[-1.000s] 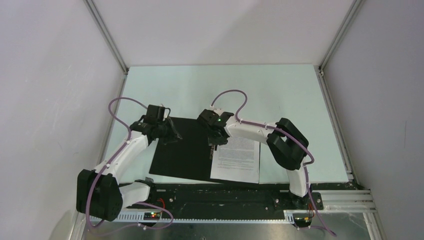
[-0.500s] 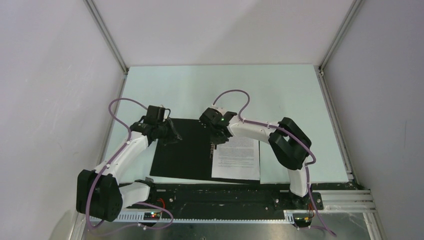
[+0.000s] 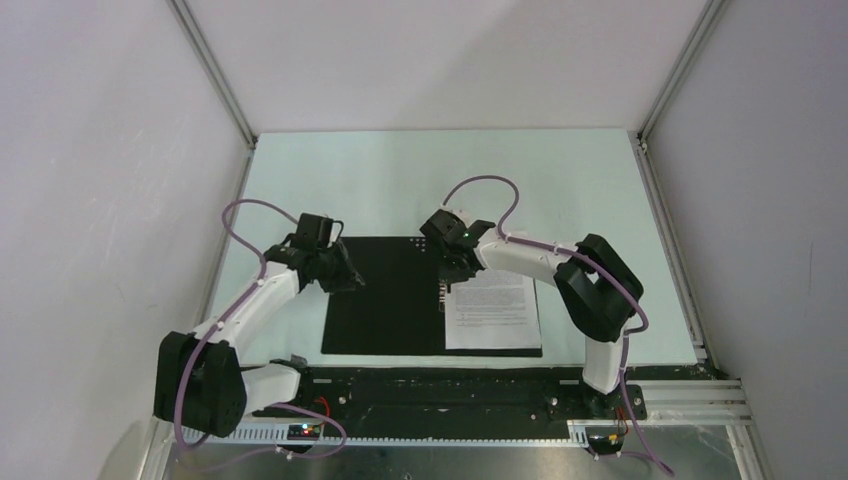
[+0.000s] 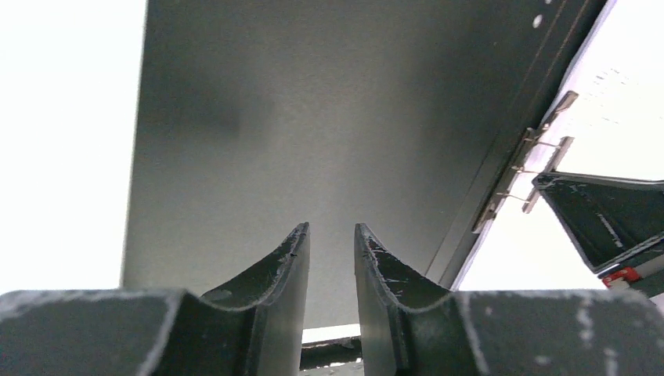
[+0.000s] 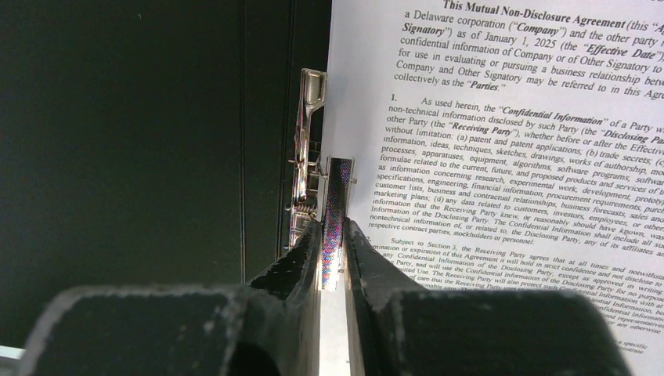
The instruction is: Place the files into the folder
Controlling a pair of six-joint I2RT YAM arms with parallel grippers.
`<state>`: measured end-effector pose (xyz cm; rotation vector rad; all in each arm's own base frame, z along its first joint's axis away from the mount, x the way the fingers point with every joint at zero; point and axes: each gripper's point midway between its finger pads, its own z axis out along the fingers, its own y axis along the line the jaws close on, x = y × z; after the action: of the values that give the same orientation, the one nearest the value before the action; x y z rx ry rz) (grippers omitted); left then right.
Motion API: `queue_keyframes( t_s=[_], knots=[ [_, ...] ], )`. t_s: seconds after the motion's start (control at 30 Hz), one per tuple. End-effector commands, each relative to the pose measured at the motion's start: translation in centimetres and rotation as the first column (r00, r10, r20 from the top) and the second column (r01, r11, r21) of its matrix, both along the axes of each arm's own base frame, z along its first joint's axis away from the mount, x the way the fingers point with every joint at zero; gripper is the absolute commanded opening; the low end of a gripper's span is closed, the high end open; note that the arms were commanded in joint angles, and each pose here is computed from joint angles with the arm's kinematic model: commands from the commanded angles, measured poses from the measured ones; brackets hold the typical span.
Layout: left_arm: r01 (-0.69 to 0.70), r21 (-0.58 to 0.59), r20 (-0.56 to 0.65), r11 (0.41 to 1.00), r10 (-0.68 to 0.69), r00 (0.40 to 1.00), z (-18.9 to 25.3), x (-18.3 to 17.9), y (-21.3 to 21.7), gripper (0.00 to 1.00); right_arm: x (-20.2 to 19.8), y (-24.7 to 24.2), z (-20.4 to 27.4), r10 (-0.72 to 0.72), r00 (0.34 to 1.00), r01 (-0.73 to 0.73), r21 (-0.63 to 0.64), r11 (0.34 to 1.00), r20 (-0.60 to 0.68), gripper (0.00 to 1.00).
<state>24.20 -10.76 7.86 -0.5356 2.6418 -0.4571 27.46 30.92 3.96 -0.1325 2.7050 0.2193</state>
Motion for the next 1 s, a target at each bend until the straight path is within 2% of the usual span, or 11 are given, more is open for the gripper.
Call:
queue_keyframes(
  t_s=[0.0, 0.2, 0.3, 0.43, 0.53, 0.6, 0.97],
  knots=[
    [0.025, -0.009, -0.006, 1.000, -0.025, 1.000, -0.7, -0.1, -1.0, 0.33, 0.8, -2.6, 0.7, 0.020, 0.999, -0.019, -0.044, 0.999, 0.029, 0.01],
    [0.016, -0.046, -0.060, 0.999, -0.019, 0.998, -3.1, -0.8, -2.8, 0.28, 0.7, -2.7, 0.9, 0.038, 0.999, -0.037, -0.044, 0.998, 0.030, 0.02],
    [-0.020, -0.060, -0.091, 0.998, 0.015, 0.996, -4.4, -1.3, -3.1, 0.27, 0.4, -2.4, 0.9, 0.041, 0.999, -0.041, -0.036, 0.999, 0.026, 0.05],
    [-0.095, -0.048, -0.126, 0.994, 0.088, 0.988, -6.1, -1.9, -2.6, 0.26, 0.3, -2.2, 0.9, 0.036, 0.999, -0.036, -0.021, 0.999, 0.018, 0.15],
    [-0.138, -0.007, -0.139, 0.990, 0.135, 0.981, -7.1, -2.4, -1.8, 0.26, 0.3, -1.9, 0.9, 0.032, 0.999, -0.032, -0.005, 0.999, 0.015, 0.27],
    [-0.165, 0.014, -0.143, 0.986, 0.165, 0.976, -7.6, -2.7, -1.3, 0.26, 0.2, -1.8, 1.1, 0.029, 0.999, -0.029, 0.005, 1.000, 0.013, 0.32],
    [-0.231, 0.069, -0.149, 0.970, 0.239, 0.959, -8.8, -3.5, 0.1, 0.26, 0.1, -2.0, 2.5, -0.022, 0.999, 0.020, 0.043, 0.999, 0.036, 0.30]
  ],
)
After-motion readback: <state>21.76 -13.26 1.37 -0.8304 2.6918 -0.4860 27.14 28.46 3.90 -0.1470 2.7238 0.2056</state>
